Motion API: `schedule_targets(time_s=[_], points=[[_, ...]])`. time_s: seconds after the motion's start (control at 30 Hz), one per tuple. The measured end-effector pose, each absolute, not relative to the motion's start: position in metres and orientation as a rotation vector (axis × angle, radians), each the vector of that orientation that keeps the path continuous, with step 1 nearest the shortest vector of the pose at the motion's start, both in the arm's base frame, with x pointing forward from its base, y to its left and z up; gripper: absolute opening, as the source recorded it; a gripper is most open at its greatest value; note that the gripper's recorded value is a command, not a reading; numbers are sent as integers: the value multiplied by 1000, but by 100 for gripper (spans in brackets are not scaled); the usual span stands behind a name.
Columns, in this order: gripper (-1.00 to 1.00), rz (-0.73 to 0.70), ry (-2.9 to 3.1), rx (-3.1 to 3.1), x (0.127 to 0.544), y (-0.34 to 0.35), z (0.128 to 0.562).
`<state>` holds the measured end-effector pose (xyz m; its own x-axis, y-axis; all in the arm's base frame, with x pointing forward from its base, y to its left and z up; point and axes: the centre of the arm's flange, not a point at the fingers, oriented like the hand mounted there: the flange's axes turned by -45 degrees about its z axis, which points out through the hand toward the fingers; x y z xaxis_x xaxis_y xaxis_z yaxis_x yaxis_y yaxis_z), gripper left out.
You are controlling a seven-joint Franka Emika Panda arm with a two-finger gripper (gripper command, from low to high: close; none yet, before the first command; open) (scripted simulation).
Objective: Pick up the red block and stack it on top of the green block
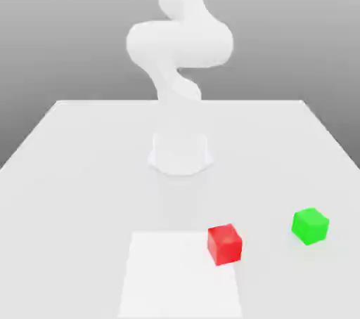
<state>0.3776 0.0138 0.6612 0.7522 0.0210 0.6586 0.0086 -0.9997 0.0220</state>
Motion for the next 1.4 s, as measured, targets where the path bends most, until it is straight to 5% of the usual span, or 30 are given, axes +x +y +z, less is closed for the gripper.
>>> schedule_targets(time_s=[0.3, 0.63, 0.83, 0.87, 1.1, 1.4], points=[[0, 581, 222, 3017, 436, 55, 437], [0, 27, 454, 3106, 370, 85, 214], [0, 4, 455, 3111, 365, 85, 158], [-100, 2, 457, 3110, 364, 85, 149], [-100, 2, 457, 3109, 364, 85, 147], [-100, 4, 419, 3115, 365, 91, 212]])
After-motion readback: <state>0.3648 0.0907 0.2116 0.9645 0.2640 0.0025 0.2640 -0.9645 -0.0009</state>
